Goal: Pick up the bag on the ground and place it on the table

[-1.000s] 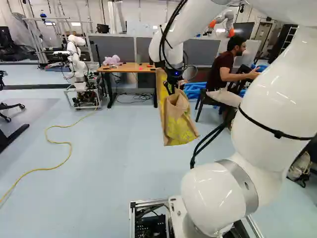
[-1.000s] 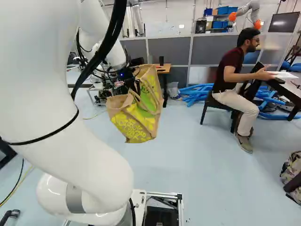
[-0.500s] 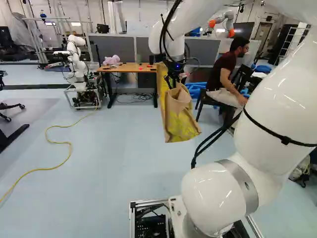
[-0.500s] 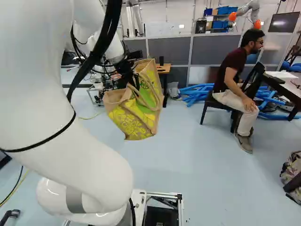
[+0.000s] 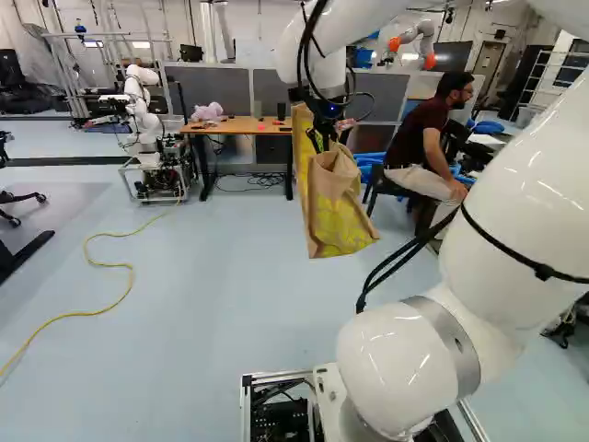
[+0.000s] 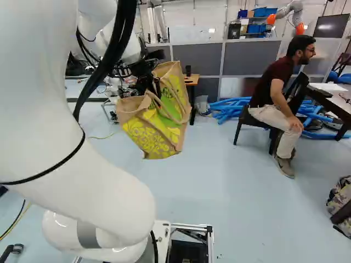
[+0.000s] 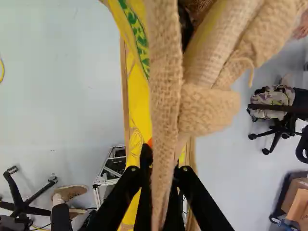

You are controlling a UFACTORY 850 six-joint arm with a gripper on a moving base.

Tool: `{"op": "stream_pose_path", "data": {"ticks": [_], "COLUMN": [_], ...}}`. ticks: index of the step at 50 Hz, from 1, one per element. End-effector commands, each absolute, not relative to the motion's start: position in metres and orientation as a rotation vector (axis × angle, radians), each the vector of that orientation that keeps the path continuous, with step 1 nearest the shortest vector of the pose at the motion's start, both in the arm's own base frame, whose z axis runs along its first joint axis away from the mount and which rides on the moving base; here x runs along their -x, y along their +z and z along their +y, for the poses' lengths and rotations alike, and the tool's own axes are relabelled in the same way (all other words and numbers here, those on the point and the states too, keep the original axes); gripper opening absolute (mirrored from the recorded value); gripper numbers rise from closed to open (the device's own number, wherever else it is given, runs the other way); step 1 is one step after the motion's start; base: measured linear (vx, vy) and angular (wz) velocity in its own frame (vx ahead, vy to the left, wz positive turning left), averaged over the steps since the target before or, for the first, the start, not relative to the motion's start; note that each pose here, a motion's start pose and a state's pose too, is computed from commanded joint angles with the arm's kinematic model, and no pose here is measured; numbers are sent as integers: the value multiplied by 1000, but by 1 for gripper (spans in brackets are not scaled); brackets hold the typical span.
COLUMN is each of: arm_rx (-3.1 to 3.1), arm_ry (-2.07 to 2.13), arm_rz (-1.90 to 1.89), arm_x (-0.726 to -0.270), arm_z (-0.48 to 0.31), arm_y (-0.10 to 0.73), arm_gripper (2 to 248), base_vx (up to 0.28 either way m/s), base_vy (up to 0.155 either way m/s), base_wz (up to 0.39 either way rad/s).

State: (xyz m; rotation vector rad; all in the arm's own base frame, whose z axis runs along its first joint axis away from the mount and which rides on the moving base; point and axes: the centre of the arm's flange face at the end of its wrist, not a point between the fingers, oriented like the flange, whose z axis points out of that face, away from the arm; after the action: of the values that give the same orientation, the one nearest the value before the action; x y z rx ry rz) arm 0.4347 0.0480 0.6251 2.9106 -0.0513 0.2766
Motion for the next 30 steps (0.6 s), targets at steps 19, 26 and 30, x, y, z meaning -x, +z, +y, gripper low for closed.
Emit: {"op": "stream_pose_path", "data": {"ticks": [19, 26, 30], "arm_rx": [-2905, -2904, -2903], "arm_ry": [287, 293, 296], "arm_rz": [-37, -25, -18], "arm_x": [-429, -429, -430], "arm_z": [58, 64, 67], "arm_y": [653, 663, 669], "arm_gripper": [22, 22, 22], "base_vx": [0, 0, 0], "base_vy": [0, 0, 0], "base_wz": [0, 0, 0]}}
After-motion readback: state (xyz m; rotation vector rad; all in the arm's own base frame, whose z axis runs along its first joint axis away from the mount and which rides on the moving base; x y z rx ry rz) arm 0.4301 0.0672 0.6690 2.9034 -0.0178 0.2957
